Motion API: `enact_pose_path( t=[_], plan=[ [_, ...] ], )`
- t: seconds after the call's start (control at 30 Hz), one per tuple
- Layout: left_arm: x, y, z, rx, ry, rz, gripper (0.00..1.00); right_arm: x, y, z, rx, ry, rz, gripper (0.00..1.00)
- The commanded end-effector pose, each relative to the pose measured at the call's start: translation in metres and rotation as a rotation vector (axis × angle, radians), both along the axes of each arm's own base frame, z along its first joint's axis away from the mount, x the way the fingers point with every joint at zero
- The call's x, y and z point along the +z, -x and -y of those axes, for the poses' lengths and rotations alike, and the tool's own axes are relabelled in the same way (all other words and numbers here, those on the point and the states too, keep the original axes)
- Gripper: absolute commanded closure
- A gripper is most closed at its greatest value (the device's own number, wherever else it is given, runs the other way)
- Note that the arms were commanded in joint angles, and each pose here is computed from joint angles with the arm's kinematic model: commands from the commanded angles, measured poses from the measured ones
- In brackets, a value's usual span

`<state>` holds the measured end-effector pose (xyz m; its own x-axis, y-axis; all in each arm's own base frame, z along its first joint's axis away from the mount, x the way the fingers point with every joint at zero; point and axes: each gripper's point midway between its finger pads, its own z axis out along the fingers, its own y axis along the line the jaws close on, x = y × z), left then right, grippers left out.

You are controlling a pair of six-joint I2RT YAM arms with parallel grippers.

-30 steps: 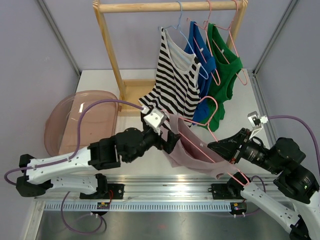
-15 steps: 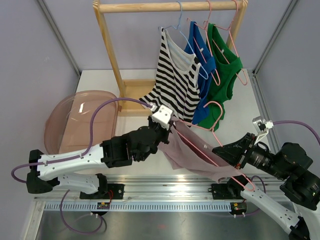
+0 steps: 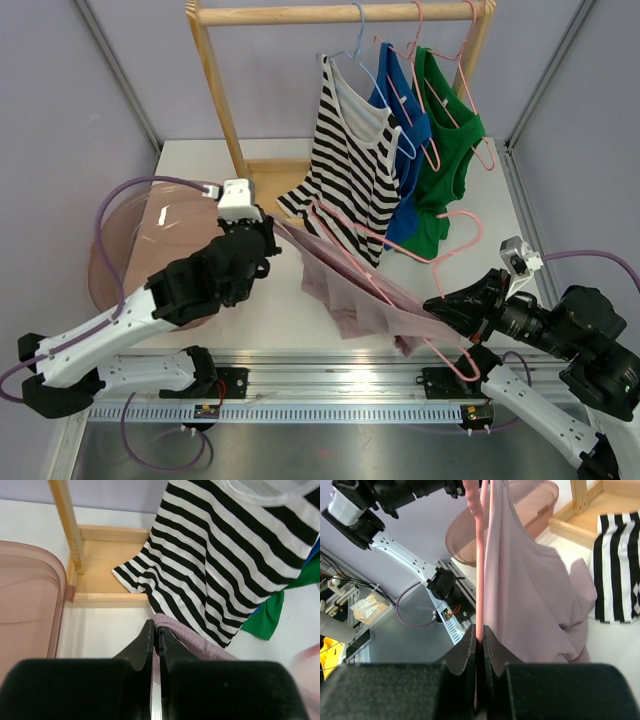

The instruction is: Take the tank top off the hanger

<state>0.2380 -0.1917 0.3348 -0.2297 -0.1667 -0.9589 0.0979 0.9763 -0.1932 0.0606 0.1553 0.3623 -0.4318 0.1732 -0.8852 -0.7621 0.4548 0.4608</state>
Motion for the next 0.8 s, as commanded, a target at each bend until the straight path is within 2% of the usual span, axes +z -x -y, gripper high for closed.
enact_pose_path(
  t=[0.0, 0.13, 0.17, 0.2, 0.23, 0.27, 0.3, 0.33, 0.53, 0.63, 0.67, 0.73, 0.77],
  plan=[
    [0.017, 0.0, -0.041, 0.115, 0.098, 0.005, 1.0, 0.027, 0.014, 0.0, 0.077, -0.061, 0.171, 1.0],
    [0.003, 0.008, -0.037, 0.05, 0.095, -0.058, 1.0, 0.034, 0.002, -0.008, 0.059, -0.114, 0.242, 1.0],
    [0.003, 0.011, -0.032, 0.006, 0.1, -0.056, 1.0, 0.051, -0.003, -0.009, 0.038, -0.175, 0.29, 1.0],
    [-0.008, 0.016, -0.028, -0.048, 0.094, -0.064, 1.0, 0.045, -0.012, -0.015, 0.024, -0.194, 0.274, 1.0],
    [-0.013, 0.027, -0.01, -0.18, 0.116, -0.08, 1.0, 0.05, -0.017, -0.018, 0.02, -0.224, 0.293, 1.0],
    [-0.009, 0.031, -0.001, -0.252, 0.14, -0.05, 1.0, 0.068, -0.021, -0.023, 0.024, -0.288, 0.351, 1.0],
    [-0.024, 0.04, 0.002, -0.313, 0.145, -0.056, 1.0, 0.065, -0.029, -0.031, 0.031, -0.302, 0.345, 1.0],
    [-0.028, 0.054, 0.017, -0.432, 0.159, -0.073, 1.0, 0.085, -0.028, -0.034, 0.044, -0.365, 0.405, 1.0],
    [-0.072, 0.105, 0.05, -0.744, 0.181, -0.211, 1.0, 0.098, -0.073, -0.091, 0.131, -0.391, 0.309, 1.0],
    [-0.098, 0.112, 0.051, -0.742, 0.141, -0.288, 1.0, 0.101, -0.1, -0.114, 0.131, -0.388, 0.254, 1.0],
    [-0.11, 0.114, 0.045, -0.705, 0.113, -0.337, 1.0, 0.082, -0.117, -0.125, 0.106, -0.328, 0.178, 1.0],
    [-0.121, 0.101, 0.026, -0.564, 0.061, -0.36, 0.99, 0.088, -0.138, -0.125, 0.009, -0.288, 0.137, 1.0],
    [-0.127, 0.1, 0.013, -0.492, 0.034, -0.412, 0.94, 0.063, -0.151, -0.129, -0.032, -0.2, 0.07, 1.0]
  ],
)
